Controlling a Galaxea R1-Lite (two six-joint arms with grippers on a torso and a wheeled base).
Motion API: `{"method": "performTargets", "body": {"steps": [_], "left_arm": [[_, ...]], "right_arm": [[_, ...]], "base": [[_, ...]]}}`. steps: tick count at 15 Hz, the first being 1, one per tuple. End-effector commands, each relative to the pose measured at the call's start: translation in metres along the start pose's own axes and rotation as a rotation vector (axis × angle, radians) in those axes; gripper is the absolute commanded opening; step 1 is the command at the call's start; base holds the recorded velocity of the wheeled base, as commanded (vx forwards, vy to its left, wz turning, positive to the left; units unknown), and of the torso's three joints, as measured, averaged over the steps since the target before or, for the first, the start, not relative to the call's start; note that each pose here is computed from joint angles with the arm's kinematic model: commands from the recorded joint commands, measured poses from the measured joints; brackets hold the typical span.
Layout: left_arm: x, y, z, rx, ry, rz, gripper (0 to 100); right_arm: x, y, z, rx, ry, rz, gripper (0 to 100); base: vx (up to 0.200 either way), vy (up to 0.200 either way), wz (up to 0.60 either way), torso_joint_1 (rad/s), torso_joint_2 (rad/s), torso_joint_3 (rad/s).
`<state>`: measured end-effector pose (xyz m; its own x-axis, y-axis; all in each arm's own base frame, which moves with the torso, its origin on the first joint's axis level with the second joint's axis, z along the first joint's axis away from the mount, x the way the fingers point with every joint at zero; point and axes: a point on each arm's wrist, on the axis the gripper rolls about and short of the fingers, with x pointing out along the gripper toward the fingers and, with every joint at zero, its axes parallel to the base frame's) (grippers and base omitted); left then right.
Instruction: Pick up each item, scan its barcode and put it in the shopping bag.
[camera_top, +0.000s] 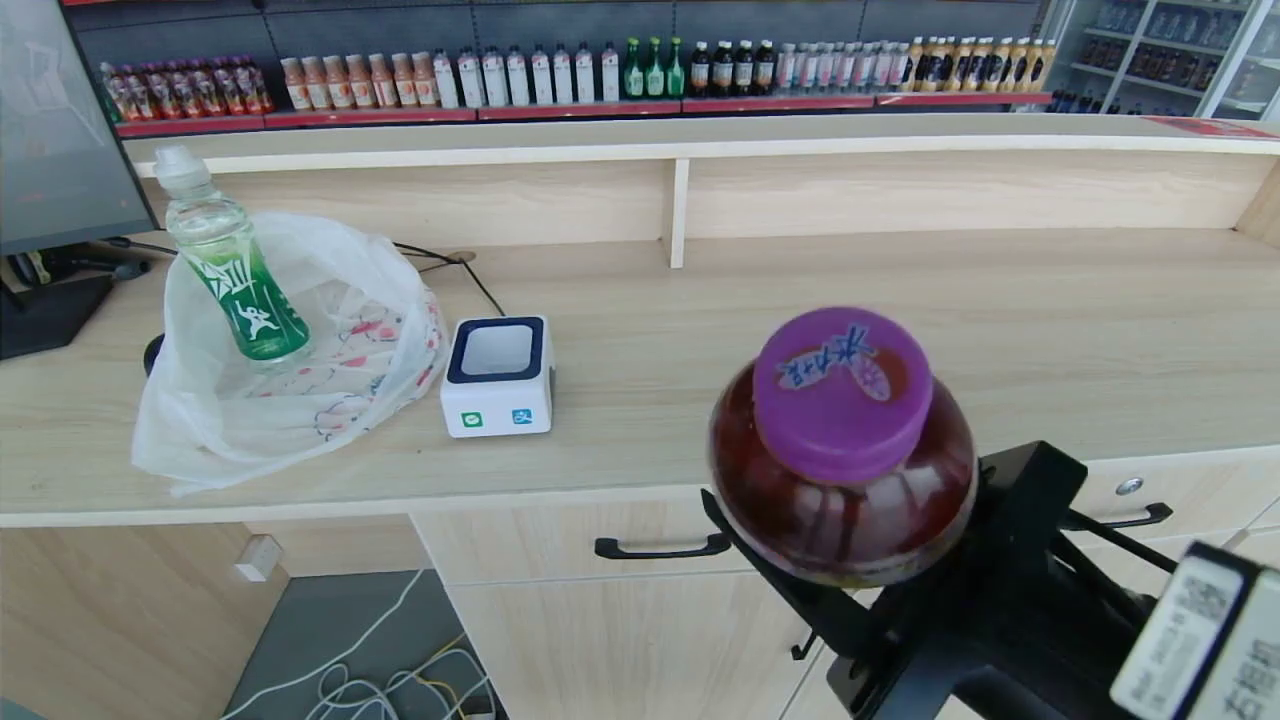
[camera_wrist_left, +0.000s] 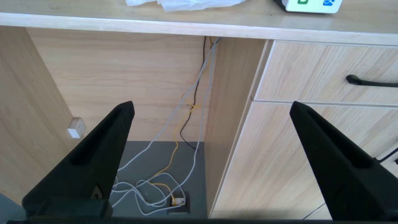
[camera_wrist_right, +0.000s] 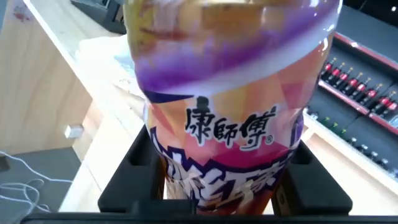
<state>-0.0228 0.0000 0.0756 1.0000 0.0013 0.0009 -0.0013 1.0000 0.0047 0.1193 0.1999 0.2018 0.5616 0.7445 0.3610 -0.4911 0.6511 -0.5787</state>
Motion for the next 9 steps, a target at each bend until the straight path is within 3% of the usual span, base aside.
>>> {"method": "performTargets", "body": {"steps": [1,4,7,9], "left_arm": [[0.000,0.000,0.000,0.000,-0.001,0.000,100],[0.000,0.000,0.000,0.000,-0.001,0.000,100],[0.000,0.000,0.000,0.000,-0.001,0.000,100],[0.000,0.000,0.000,0.000,-0.001,0.000,100]], "right_arm": [[0.014,-0.017,-0.007,0.022,0.005,-0.080,0],[0.057,-0.019,-0.001,0.194,-0.055,-0.178,0],[0.074,-0.021,-0.011,0.377,-0.020,-0.295,0],[0.074,-0.033,-0.026,0.389,0.009,-0.338,0]], "base": [[0.000,0.000,0.00,0.000,0.00,0.000],[0.000,0.000,0.00,0.000,0.00,0.000],[0.000,0.000,0.00,0.000,0.00,0.000],[0.000,0.000,0.00,0.000,0.00,0.000]]}}
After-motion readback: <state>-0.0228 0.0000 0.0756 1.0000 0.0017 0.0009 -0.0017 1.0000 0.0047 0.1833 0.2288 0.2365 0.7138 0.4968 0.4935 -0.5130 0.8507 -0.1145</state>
